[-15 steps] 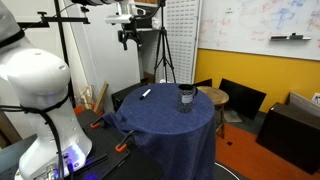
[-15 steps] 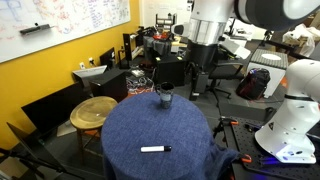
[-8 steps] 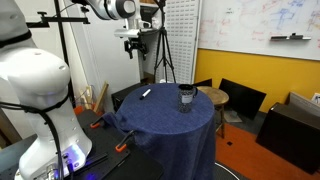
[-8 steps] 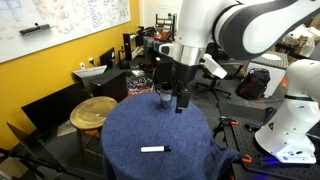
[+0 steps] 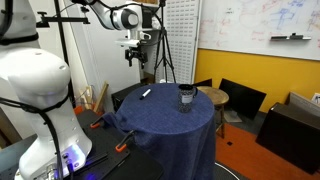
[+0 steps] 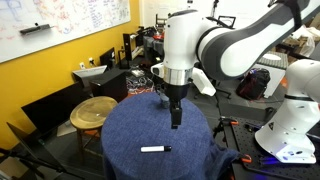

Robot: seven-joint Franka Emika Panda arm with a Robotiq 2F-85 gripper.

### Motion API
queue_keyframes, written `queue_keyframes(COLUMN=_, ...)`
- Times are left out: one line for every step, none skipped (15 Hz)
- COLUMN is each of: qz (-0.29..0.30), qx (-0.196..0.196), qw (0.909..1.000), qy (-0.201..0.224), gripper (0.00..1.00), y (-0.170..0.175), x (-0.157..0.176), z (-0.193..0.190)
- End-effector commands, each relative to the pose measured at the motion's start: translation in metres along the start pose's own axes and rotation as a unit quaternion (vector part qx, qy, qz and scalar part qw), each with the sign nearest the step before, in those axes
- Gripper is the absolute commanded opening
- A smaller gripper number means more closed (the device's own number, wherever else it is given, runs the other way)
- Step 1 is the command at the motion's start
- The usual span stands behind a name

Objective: Put the marker inside the mug cup

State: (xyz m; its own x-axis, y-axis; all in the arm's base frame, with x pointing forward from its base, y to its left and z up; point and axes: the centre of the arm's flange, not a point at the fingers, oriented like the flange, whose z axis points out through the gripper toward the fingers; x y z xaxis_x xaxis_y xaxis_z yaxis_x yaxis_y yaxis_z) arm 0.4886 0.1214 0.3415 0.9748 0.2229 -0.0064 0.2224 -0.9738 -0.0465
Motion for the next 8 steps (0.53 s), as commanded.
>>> queue_keyframes(qz=0.013, qx=0.000, qw=0.9999, qy=-0.009, gripper=1.00, y=-0.003, x=0.022, z=0.016)
queue_keyframes(qz=0.016, qx=0.000, qw=0.9997, qy=-0.016, gripper=1.00, y=-0.003, x=0.023, z=0.020)
queue_keyframes(qz=0.001, qx=0.002, qw=0.9999, qy=-0.013, gripper=1.00, y=0.000, x=0.009, z=0.015)
queue_keyframes(qz=0.004, qx=0.003, qw=0.9999, qy=-0.016, gripper=1.00, y=0.001, x=0.012, z=0.019)
queue_keyframes(qz=0.006, qx=0.003, qw=0.9998, qy=-0.018, gripper=1.00, y=0.001, x=0.013, z=0.022)
queue_keyframes(qz=0.006, qx=0.003, qw=0.9998, qy=-0.019, gripper=1.00, y=0.001, x=0.015, z=0.024)
queue_keyframes(qz=0.006, qx=0.003, qw=0.9998, qy=-0.019, gripper=1.00, y=0.001, x=0.015, z=0.024)
queue_keyframes(qz=0.006, qx=0.003, qw=0.9998, qy=-0.019, gripper=1.00, y=0.001, x=0.015, z=0.023)
